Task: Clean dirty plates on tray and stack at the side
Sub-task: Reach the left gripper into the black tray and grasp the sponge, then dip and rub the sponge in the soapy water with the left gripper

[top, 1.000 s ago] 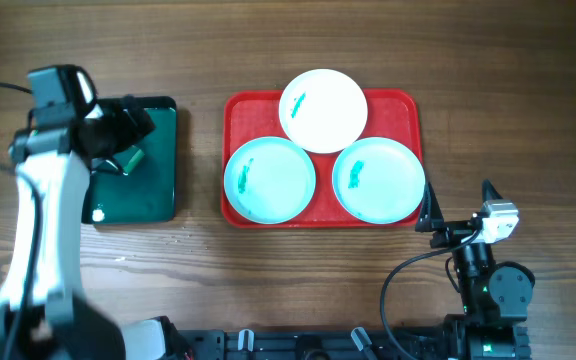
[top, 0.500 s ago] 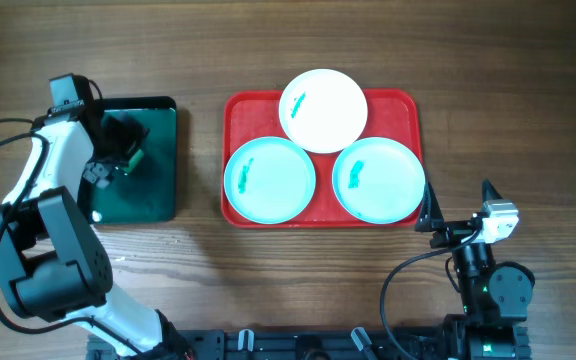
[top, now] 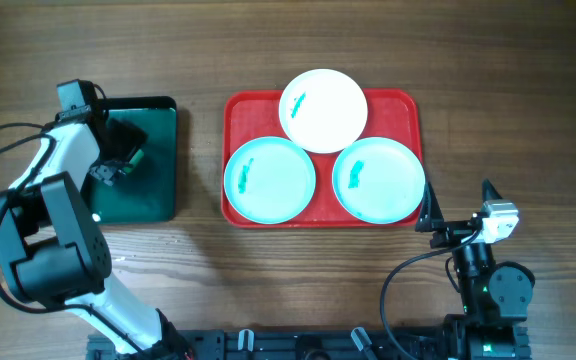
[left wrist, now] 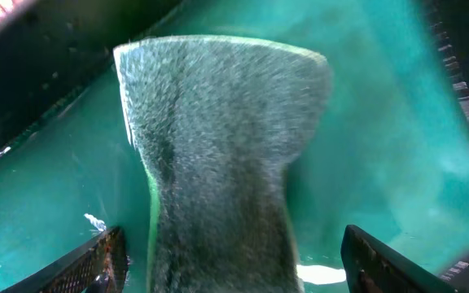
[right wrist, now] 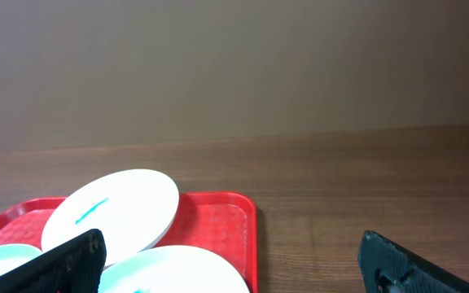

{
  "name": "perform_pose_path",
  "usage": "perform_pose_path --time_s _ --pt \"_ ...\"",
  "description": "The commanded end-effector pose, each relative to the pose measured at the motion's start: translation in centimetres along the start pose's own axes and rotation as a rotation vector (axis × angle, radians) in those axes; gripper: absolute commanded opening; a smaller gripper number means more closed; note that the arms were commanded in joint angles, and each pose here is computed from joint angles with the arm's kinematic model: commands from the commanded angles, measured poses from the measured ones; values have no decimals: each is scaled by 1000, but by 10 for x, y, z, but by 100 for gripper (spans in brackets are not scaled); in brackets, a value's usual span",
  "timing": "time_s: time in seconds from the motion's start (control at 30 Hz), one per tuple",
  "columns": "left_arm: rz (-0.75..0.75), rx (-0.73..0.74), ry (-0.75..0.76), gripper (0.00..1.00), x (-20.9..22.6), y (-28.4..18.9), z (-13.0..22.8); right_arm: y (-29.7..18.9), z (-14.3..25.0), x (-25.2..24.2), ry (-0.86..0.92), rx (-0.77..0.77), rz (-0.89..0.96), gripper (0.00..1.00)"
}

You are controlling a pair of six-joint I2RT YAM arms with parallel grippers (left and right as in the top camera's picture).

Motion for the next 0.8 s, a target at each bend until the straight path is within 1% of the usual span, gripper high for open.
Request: perform_pose_path --time_s 0.0,0.03,0.07,0.1,0.13,0.27,0.3,0.37,0.4,0.57,0.77 --pt "-39 58 -4 51 8 17 14 0 -1 1 14 -6 -6 100" --pt "-44 60 -6 34 10 17 15 0 -1 1 14 -6 -6 100" --pt "-45 61 -8 13 11 16 15 0 -1 1 13 -6 -6 100" --pt "-45 59 -8 7 11 16 14 0 -1 1 13 -6 -6 100" --pt "-45 60 -8 4 11 16 14 0 -1 1 14 -6 -6 100" --pt "-44 59 -8 4 11 16 14 0 -1 1 14 -6 -5 100" --pt "-40 49 -8 20 10 16 12 0 -1 1 14 -6 -6 100" --pt "-28 15 -7 77 7 16 4 0 -1 1 14 -6 -6 100" --pt "-26 -11 -2 100 6 16 -1 0 -1 1 14 -6 -5 100" --pt "-53 -118 -2 100 7 15 -23 0 -1 1 14 -6 -6 100" --pt "-68 -192 -8 100 7 15 -38 0 -1 1 14 -6 -6 100"
Point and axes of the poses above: each gripper's point midway between its finger pads, its own y axis out along the fingers, its own x axis along the line the jaws close on, z = x × y, the point moved 2 cm from there along -y, back along the fingers, and after that the axes turned 12 degrees about y, right-handed, at the moved point
